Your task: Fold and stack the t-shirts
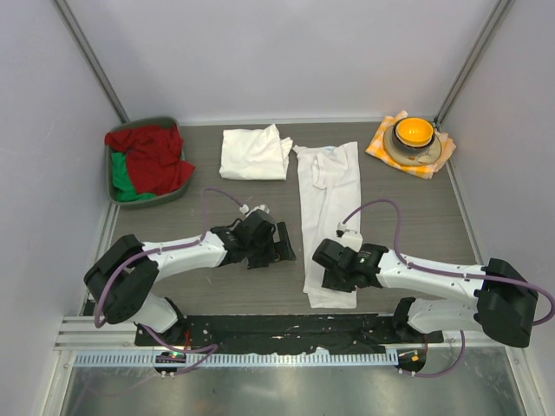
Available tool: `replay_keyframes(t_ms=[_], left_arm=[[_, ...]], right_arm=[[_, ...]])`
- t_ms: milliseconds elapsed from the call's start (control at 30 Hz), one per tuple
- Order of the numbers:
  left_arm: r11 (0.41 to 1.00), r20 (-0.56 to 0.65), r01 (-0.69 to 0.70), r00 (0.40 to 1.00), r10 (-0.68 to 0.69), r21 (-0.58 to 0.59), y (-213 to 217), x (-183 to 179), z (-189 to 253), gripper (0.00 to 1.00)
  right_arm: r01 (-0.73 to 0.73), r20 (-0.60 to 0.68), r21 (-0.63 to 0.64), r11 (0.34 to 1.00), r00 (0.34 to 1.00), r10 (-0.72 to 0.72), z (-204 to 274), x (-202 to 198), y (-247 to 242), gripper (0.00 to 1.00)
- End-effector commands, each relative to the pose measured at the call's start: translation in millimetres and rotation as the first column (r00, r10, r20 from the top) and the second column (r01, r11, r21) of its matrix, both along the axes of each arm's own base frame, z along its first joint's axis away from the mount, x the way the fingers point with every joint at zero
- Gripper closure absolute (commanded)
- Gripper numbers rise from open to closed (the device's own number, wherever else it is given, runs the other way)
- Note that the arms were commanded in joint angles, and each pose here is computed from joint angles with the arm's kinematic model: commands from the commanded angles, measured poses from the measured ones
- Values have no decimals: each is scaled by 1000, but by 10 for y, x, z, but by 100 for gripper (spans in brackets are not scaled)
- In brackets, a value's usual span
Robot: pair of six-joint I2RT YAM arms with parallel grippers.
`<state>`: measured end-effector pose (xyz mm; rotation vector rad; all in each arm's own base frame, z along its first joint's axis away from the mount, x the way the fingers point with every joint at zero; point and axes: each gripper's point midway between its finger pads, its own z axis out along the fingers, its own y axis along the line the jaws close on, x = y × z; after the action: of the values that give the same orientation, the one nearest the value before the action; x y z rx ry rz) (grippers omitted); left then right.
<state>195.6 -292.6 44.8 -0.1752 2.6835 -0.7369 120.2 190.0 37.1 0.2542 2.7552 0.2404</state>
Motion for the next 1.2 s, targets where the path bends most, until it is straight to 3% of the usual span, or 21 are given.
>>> replay_keyframes(t_ms=[0,333,533,667,1167], left_arm=[[1000,31,-10,999,11,-22,-12,26,93,2],[1000,27,-15,1000,16,-23,5,10,73,2],[1000,28,-15,999,16,-24,8,7,68,2],[1000,24,-18,1000,18,-23,21,-4,56,2],[999,35,-20,999,21,-40,26,-9,119,2]], right_arm=[[7,21,-5,1000,1000,-7,-17,30,10,65],[4,4,-34,999,1000,-4,-129,-24,-48,72],[7,7,-38,999,1000,-7,-126,-24,-61,84],[11,17,-55,998,1000,-10,-91,-12,-102,99],[104,105,-91,990,990,-94,407,-72,-607,99]])
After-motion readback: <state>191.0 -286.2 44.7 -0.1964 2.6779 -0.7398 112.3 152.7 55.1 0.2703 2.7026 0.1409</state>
